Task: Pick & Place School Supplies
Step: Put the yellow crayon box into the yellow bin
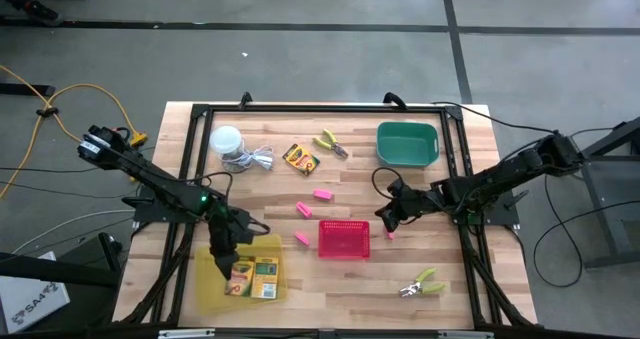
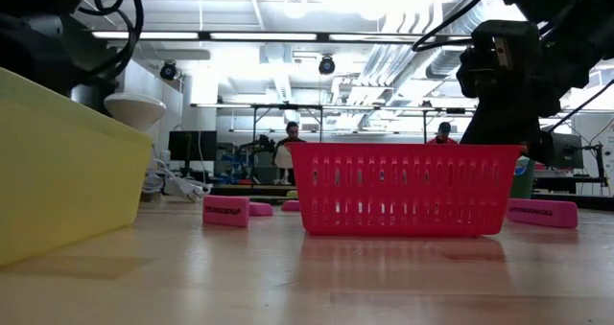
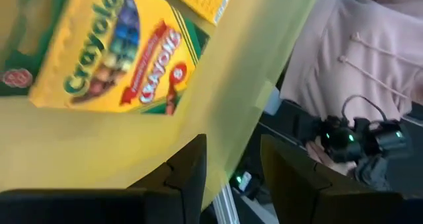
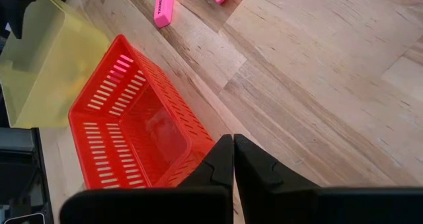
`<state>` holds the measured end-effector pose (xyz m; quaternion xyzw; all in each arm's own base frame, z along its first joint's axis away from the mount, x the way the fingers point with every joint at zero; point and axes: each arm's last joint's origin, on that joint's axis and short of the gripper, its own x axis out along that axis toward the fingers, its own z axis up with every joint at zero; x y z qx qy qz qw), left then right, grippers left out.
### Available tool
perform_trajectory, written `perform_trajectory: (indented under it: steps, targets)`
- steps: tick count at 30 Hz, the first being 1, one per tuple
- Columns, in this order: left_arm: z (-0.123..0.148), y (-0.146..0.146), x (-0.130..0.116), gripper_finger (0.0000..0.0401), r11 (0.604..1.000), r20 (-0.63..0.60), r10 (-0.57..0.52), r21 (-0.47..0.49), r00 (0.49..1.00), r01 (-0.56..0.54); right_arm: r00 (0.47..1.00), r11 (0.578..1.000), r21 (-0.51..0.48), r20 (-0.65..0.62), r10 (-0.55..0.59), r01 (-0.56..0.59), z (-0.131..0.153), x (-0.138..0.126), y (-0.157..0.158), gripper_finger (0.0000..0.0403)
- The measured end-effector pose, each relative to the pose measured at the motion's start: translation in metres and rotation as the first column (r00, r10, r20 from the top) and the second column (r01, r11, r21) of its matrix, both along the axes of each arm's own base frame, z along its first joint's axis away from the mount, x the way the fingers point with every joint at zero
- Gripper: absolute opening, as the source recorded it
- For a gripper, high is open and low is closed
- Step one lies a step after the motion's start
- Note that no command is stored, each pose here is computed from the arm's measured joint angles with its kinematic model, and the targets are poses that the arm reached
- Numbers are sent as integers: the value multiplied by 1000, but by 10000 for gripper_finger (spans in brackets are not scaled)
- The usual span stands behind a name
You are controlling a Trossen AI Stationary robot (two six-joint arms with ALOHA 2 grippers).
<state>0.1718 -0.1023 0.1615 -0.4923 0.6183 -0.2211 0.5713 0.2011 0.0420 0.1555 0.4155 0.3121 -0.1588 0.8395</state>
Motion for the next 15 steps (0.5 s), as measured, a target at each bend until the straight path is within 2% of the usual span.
perform_trajectory:
  steps: [10, 15]
  targets:
    - [1, 1, 0, 139, 999, -30, -13, -37, 999, 12, 1000, 1000, 0, 0, 0, 0, 0, 0, 0, 2]
    - [8, 8, 9, 138, 994, 38, 8, -105, 999, -4, 1000, 1000, 0, 0, 0, 0, 0, 0, 0, 2]
